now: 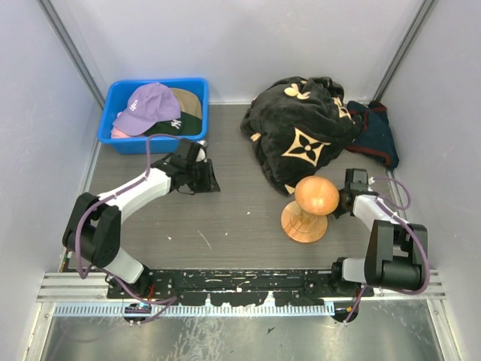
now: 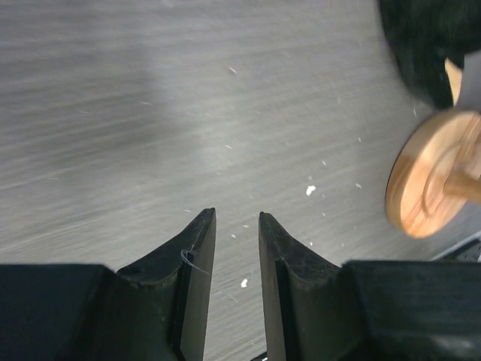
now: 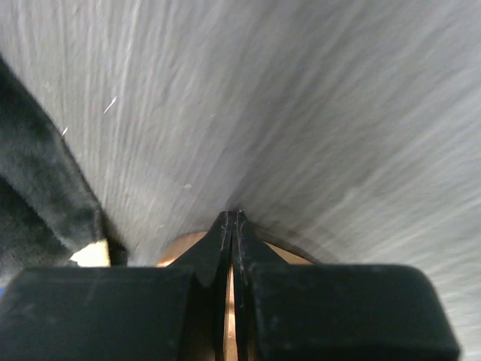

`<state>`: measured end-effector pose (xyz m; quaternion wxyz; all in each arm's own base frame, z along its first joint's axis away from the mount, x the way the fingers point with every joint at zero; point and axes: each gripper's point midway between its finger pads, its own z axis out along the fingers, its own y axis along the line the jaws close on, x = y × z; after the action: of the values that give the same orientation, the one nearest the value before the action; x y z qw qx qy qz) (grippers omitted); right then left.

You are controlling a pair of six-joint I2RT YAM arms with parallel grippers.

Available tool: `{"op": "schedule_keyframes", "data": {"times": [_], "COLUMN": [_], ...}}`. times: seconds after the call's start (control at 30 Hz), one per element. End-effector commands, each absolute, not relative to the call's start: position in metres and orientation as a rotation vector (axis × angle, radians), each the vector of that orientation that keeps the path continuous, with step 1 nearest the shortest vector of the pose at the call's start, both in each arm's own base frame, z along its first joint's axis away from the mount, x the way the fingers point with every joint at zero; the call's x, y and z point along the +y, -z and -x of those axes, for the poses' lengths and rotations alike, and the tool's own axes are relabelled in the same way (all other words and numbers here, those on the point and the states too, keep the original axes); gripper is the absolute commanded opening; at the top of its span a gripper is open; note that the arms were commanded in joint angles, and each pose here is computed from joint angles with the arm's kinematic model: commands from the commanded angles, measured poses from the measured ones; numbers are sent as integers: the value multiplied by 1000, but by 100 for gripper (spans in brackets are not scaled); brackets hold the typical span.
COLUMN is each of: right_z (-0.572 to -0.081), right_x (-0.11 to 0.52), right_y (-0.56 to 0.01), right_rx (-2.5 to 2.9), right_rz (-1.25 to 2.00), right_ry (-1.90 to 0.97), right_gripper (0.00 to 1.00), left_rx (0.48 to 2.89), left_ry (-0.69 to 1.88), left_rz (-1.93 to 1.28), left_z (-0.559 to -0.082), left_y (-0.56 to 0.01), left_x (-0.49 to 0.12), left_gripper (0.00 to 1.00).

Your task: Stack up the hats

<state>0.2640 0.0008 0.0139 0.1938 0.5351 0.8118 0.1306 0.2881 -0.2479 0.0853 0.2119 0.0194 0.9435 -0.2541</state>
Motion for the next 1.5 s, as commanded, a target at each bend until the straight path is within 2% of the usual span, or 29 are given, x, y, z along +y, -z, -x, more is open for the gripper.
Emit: {"op": "schedule_keyframes", "data": {"times": [0.0,0.3,0.47,0.73,1.07,1.27,1.47], "right_z": [-256,-292,-304,-260,-202,-190,-202], "right_x": [38,113,90,50,51,72,90], "right_y": [3,8,-10,-19,-15,-14,-7], "right_rx": [2358,2452,2466,2522,2582,2617,2642], "right_rz": [-1550,-1441,-1310,-1251,-1306,-1274,-1240], "right_ry": [-344,-476,-299,-87,-114,-171,-226], "right_gripper": [6,5,5,3,2,1,1], "left_rx": [2599,2618,2630,2651,2689,2708,2739], "left_ry": [668,758,783,855,909,988,1025], "left_rz": [23,24,-52,-119,-130,-92,-64], "left_z": [-298,-263,-233,-208,-225,-228,-228], "left_y": [-101,-97,-98,-90,-72,-66,-55], "left_x": [-215,-213,-225,-257,-292,-308,-318], "left_gripper": [37,40,41,42,41,41,40]}}
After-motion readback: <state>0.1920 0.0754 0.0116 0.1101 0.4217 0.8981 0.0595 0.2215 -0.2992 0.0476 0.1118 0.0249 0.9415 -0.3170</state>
